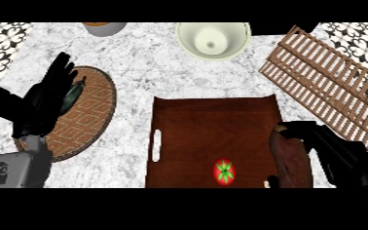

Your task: Pick the sweet potato from the tray and place it in the tiered shelf

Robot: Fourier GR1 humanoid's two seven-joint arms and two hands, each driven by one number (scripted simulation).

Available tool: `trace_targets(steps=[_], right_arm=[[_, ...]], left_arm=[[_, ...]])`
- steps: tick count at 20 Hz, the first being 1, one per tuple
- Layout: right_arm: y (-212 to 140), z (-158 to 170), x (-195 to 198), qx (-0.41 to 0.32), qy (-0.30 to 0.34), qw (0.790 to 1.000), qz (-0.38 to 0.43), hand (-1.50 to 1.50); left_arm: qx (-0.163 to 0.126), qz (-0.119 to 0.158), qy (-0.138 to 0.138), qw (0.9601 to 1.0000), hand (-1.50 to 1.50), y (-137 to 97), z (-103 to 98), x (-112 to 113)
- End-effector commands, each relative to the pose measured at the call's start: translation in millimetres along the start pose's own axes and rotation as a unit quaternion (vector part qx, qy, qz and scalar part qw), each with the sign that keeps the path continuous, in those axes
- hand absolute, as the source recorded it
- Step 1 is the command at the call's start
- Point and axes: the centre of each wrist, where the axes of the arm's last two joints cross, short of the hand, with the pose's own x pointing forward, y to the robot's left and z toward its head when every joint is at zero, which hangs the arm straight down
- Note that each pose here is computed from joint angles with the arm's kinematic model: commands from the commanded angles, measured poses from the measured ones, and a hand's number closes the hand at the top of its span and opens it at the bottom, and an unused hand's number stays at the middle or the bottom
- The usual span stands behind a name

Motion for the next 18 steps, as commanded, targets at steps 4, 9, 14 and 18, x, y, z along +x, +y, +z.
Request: trace_targets(steps=[4,9,14,18], right_arm=[[-62,2,-6,-0.038,0.015,0.998,-0.052,1.50],[-73,-19,-43,-0.054,0.058,0.993,-0.091,1.50],[-127,-29,-100,-0.080,0.072,0.988,-0.114,1.50],[-155,-21,-154,-0.081,0.080,0.985,-0.129,1.50]], left_arm=[[0.002,0.004,0.005,1.0000,0.00,0,-4,-8],[-0.004,0.010,0.002,0.9999,0.00,-6,-2,1],[-0.013,0.006,0.007,0.9999,0.00,2,4,-5],[-0.012,0.008,-0.005,0.9999,0.00,-1,-13,8]])
